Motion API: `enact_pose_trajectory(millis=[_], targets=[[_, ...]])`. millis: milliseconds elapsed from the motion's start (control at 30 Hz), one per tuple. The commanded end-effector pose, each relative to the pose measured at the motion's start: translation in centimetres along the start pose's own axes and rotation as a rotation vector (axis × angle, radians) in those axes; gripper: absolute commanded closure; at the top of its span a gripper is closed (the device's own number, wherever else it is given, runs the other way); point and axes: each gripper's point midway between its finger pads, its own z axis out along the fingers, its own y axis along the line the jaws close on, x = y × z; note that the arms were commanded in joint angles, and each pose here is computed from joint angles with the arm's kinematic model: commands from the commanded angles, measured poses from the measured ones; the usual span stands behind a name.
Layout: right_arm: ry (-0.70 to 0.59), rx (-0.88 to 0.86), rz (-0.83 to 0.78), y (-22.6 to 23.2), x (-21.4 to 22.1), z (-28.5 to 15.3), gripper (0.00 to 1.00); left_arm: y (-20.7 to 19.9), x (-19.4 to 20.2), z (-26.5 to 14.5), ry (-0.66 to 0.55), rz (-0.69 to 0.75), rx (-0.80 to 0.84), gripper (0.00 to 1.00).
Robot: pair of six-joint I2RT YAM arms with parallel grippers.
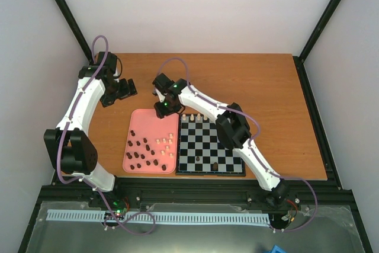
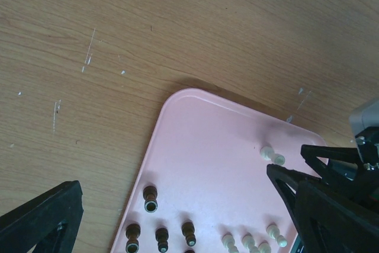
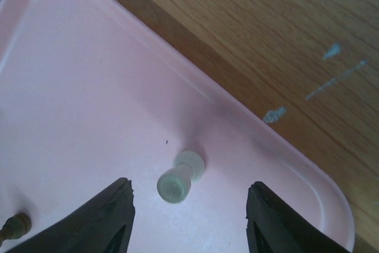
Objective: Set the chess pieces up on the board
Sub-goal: Pick up the chess piece from the storage box.
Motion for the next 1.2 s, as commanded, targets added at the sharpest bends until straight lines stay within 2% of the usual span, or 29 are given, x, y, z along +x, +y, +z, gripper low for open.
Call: enact_pose_trajectory(millis=[0,333,667,733,800,967,1067,1167], targets=[[-0.008,-0.026,0.0,0.7,-0.7,0.6,0.5,-0.4,-0.8,-1.1,-0.035,0.005,0.029,0.0],[0.009,-0.04,0.01,0.8,-0.5,1.6,0.65,-0.3,-0.7,-0.9,-0.032,0.006,0.024,0.0],[0.016,-0.019,0.004,0.5,-0.3,0.8,0.91,-0.4,-0.7,-0.9,-0.034,0.007,0.027,0.0],[0.008,-0.013,-0.002,0.6,-0.5,0.0,0.92,-0.4,-0.8,-1.0,-0.037,0.007,0.026,0.0],[-0.022,-0.01,-0.009,0.9,-1.2,-1.6,0.93,-0.3,-0.8,-1.1,-0.038,0.007,0.023,0.0],[-0.146,0.0,0.005,0.8,-3.5,-8.7,0.93,-0.3,-0.8,-1.2,-0.043,0.008,0.024,0.0],[-0.214,0.043,0.054,-1.3,-4.1,-12.7,0.93,-0.3,-0.9,-1.2,-0.044,0.008,0.023,0.0],[-0.232,0.136,0.135,-6.1,-2.8,-15.4,0.93,-0.4,-1.0,-1.3,-0.047,0.009,0.025,0.0]])
